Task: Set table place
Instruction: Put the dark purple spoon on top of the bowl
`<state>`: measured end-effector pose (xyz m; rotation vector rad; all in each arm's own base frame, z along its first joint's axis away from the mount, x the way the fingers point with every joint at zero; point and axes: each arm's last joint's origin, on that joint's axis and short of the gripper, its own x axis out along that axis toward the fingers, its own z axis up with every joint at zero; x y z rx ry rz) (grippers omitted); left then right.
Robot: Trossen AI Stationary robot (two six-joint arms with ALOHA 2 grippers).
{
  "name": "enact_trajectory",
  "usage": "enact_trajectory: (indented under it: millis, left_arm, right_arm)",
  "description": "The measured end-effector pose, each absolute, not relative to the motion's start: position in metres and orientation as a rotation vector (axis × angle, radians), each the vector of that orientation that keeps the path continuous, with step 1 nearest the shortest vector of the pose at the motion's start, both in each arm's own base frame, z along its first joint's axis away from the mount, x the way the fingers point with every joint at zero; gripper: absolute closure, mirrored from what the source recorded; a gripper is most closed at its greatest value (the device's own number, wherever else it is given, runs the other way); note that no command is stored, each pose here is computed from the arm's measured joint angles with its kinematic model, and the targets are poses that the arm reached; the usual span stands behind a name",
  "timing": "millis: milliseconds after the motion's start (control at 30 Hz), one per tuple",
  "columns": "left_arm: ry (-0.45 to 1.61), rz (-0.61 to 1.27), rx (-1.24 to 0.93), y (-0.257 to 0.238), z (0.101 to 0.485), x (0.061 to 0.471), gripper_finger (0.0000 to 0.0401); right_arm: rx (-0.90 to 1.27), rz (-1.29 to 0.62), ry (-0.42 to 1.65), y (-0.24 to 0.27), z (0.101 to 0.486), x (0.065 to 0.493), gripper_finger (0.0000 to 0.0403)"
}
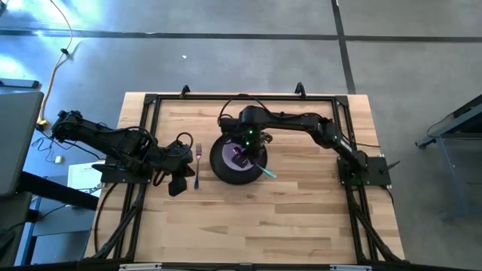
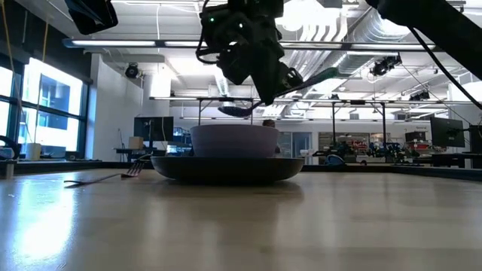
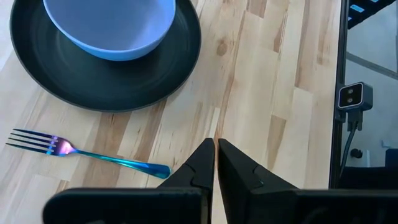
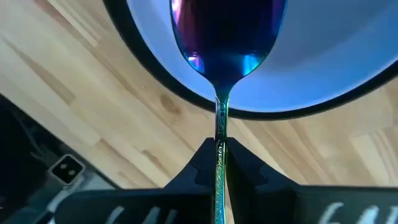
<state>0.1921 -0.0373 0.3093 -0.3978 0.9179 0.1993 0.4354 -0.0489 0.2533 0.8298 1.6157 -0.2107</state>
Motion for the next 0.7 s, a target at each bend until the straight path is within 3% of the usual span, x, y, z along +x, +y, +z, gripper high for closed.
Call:
enact_trajectory:
  millis: [133, 400, 700]
  left_arm:
    - [0.918, 0.199, -0.398, -0.037, 0.309, 0.192, 0.0394]
    - [0.886, 0.189, -0.407, -0.038, 0.311, 0.195, 0.0393]
    - [0.834, 0.172, -0.421, -0.039, 0.315, 0.199, 0.0394]
  right_arm:
    - [0.691, -0.235, 1.595, -0.041, 0.261, 0.433, 0.0403]
    - [0.62, -0.321, 1.397, -0.039, 0.334, 0.397, 0.0403]
    - [0.589, -0.348, 1.253, -0.032, 0.382, 0.363, 0.0403]
